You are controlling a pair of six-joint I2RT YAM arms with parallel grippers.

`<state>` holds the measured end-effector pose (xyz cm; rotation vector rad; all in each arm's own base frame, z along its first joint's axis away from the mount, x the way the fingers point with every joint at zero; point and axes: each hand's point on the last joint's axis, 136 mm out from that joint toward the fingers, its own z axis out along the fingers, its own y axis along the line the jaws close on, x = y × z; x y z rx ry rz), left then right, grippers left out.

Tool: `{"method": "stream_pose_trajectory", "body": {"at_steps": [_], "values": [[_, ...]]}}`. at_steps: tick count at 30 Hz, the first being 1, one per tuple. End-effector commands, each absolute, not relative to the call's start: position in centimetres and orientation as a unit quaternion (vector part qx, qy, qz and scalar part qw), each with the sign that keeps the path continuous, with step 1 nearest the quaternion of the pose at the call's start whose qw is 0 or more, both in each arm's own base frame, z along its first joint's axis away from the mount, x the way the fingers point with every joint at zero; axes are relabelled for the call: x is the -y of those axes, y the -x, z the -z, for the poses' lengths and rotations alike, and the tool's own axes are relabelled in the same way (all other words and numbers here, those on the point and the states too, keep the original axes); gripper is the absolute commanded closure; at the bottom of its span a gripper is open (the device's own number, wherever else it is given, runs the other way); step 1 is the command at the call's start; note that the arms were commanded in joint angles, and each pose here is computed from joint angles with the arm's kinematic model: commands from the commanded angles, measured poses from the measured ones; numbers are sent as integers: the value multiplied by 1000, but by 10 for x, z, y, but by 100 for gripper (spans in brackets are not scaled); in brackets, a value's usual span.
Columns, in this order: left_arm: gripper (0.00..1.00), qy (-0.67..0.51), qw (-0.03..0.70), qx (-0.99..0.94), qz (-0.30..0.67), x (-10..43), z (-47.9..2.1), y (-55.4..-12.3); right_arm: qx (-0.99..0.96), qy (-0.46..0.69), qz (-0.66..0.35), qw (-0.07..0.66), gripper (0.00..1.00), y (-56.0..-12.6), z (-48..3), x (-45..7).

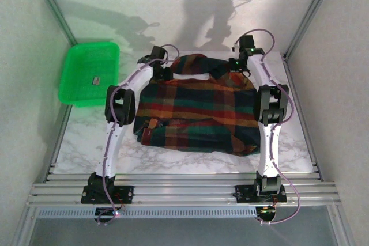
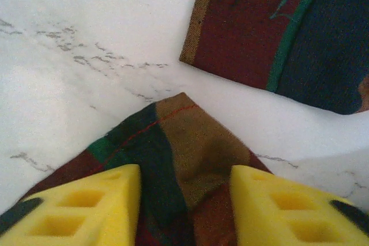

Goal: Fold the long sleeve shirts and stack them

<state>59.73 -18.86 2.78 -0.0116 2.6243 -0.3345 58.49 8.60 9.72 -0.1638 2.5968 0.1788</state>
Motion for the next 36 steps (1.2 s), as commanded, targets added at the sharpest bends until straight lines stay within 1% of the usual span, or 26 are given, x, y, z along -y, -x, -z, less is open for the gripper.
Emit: {"method": "stream_pose_trajectory", "body": {"at_steps": [1, 3, 5, 7, 12, 15, 26, 30, 36], "values": [[77, 18, 229, -969, 96, 180, -6, -594, -962, 59, -57, 260, 100, -586, -95, -85], [92, 28, 241, -966, 87, 173, -12, -599, -961, 57, -57, 265, 100, -587, -96, -85], [98, 42, 256, -962, 86, 166, -23, -605, -959, 52, -56, 272, 100, -589, -101, -84], [100, 56, 277, -955, 86, 160, -41, -611, -957, 46, -48, 282, 100, -590, -105, -79], [100, 86, 318, -940, 90, 151, -77, -616, -949, 31, -48, 310, 100, -591, -122, -70], [100, 93, 329, -933, 111, 156, -93, -615, -941, 32, -66, 330, 100, -589, -134, -73], [100, 110, 337, -925, 133, 155, -98, -598, -934, 36, -93, 343, 100, -561, -143, -78], [100, 116, 340, -924, 130, 151, -101, -589, -933, 30, -102, 344, 100, -544, -151, -79], [100, 130, 344, -919, 139, 148, -103, -575, -938, 14, -98, 332, 100, -512, -149, -73]]}}
